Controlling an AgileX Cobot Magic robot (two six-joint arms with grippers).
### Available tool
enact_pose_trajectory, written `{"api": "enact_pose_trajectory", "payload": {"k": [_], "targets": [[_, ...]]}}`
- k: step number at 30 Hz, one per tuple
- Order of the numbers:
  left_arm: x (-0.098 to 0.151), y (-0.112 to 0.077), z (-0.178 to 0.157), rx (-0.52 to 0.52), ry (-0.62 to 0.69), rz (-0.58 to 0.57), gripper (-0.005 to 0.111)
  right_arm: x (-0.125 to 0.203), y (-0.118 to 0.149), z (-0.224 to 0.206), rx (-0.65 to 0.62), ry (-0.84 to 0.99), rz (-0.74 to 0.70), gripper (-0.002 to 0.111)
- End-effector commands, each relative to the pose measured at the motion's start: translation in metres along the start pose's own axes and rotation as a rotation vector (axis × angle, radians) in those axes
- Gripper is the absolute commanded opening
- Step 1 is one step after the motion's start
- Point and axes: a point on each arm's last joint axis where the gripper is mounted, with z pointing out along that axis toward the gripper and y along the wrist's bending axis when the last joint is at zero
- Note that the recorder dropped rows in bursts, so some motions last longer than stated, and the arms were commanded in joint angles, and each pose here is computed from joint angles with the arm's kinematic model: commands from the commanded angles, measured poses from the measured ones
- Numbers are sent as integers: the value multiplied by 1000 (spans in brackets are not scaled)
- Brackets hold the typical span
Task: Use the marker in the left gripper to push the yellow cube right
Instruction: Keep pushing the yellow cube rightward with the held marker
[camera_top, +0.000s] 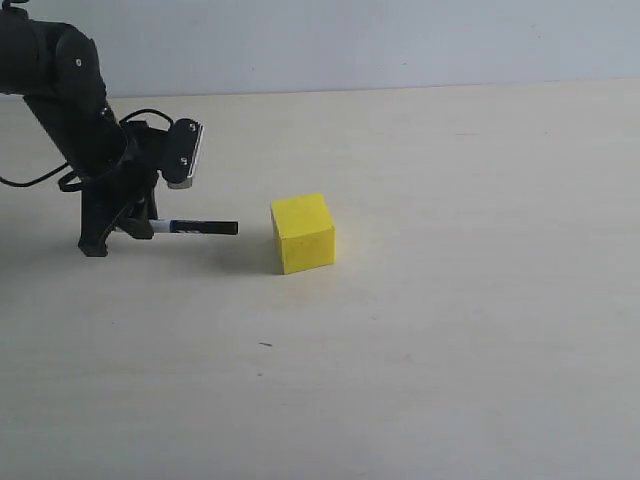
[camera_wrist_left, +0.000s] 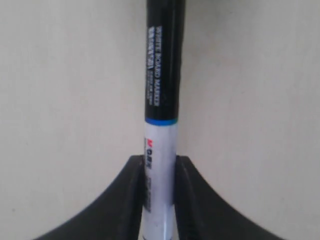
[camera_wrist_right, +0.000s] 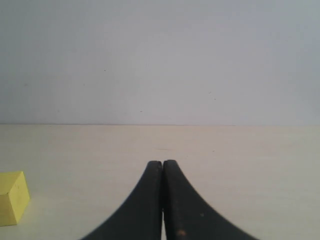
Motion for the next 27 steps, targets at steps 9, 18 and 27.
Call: {"api": "enact_pose_trajectory", "payload": {"k": [9,18,27], "targets": [[-45,-6,-2,-55,-39,-74,0,1,0,0,-1,-8,-2,0],[-48,4,-3,-158,-66,-134,0,1,0,0,-1,-8,-2,0],[-94,-9,-6,-218,-44,65,0,1,0,0,-1,-8,-2,0]]}}
